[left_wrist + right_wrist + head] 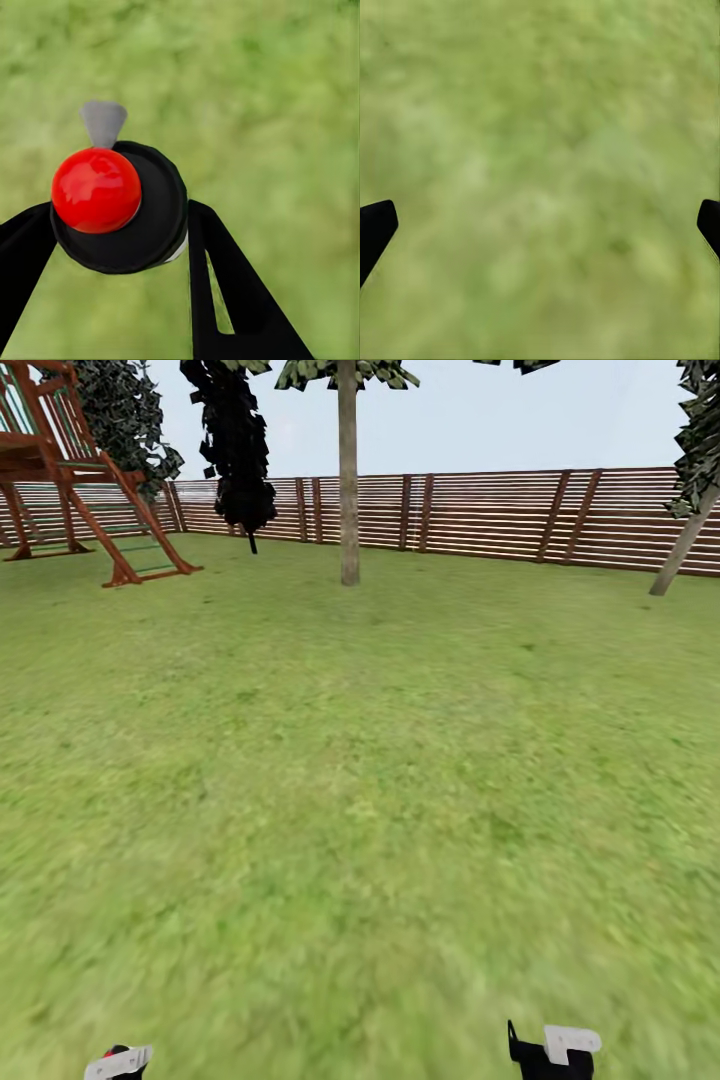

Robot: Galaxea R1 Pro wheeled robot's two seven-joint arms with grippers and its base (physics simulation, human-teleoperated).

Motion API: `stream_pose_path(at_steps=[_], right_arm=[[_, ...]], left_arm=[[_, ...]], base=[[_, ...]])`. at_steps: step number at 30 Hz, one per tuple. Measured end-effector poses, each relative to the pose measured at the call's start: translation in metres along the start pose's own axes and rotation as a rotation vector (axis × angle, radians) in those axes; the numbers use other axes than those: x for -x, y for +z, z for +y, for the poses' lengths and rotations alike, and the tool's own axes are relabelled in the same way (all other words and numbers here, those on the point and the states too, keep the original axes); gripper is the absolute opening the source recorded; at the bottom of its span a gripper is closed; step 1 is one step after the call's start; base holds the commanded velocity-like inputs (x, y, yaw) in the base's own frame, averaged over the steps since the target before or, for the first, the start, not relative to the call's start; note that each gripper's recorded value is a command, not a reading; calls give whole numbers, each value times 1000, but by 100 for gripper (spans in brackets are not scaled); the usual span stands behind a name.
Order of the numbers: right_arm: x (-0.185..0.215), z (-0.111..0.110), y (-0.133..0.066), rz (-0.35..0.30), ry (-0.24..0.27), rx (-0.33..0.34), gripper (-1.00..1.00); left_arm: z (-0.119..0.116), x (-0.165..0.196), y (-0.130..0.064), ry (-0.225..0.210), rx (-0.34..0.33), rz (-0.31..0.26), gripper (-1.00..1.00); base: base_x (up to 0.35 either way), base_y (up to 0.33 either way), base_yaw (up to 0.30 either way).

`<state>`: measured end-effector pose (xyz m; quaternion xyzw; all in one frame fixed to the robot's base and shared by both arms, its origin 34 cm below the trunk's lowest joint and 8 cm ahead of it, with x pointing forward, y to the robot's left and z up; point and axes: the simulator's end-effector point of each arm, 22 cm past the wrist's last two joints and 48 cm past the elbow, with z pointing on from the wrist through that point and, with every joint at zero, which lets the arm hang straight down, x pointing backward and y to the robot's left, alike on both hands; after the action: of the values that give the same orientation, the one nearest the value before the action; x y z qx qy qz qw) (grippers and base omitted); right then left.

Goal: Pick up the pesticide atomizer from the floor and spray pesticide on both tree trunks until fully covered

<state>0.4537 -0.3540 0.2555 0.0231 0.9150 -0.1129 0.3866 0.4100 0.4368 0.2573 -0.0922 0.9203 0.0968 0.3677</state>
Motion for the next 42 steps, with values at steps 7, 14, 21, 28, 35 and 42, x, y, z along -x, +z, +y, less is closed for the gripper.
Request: stream_pose_path(at_steps=[7, 14, 21, 28, 35, 42], right_arm=[[0, 0, 0, 0, 0, 0, 100], [0, 0, 0, 1, 0, 0, 100], [0, 0, 0, 1, 0, 0, 100], [0, 0, 0, 1, 0, -1, 100], [0, 0, 0, 2, 0, 0, 100], [0, 0, 0, 1, 0, 0, 100]], left_arm=[[0, 0, 0, 0, 0, 0, -100], [0, 0, 0, 0, 0, 0, -100], [0, 0, 0, 0, 0, 0, -100], [0, 0, 0, 0, 0, 0, -100], [0, 0, 0, 0, 0, 0, -100], [0, 0, 0, 0, 0, 0, -100]], base=[[343, 0, 0], [343, 0, 0], [343, 0, 0], [343, 0, 0], [343, 0, 0], [343, 0, 0]])
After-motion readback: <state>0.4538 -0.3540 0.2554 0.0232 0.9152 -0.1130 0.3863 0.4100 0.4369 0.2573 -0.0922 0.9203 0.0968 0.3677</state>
